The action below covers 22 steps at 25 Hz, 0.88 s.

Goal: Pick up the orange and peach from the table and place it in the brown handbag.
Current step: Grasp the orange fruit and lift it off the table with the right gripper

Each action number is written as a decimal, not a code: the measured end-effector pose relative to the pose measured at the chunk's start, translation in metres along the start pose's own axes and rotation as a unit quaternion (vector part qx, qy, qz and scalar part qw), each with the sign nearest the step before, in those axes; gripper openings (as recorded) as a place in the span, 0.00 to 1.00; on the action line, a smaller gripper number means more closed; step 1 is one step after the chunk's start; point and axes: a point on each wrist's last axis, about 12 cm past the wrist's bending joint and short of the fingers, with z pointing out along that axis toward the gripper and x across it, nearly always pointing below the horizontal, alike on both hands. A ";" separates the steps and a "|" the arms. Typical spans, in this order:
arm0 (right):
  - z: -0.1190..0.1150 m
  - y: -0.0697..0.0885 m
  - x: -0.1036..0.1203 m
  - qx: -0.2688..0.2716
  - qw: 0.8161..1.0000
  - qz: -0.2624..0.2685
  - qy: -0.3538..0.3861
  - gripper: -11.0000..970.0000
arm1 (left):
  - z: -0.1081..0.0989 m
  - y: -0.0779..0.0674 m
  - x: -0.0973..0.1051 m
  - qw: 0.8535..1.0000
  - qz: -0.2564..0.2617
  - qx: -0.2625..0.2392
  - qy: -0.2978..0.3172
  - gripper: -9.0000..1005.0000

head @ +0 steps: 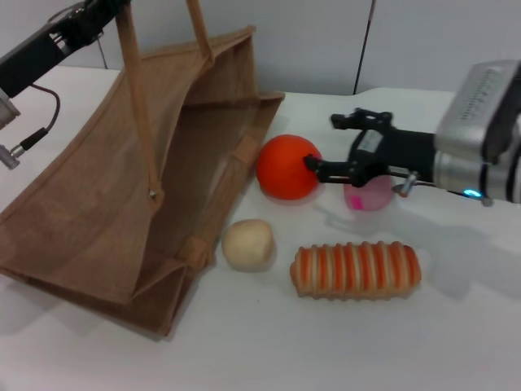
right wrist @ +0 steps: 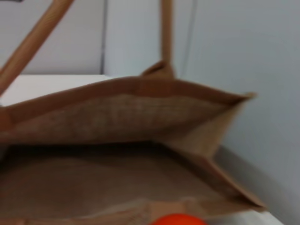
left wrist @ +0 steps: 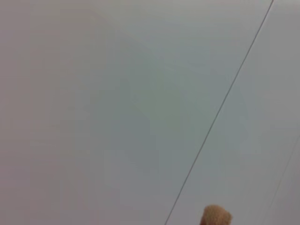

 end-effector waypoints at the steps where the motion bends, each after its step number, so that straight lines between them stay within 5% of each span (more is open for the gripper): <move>1: 0.004 0.002 -0.003 -0.005 1.000 -0.005 0.004 0.83 | 0.000 0.000 0.000 1.000 0.000 0.000 0.000 0.12; 22: 0.041 0.013 -0.011 0.008 0.995 -0.040 0.090 0.79 | 0.008 -0.003 0.002 1.000 -0.005 0.013 -0.002 0.12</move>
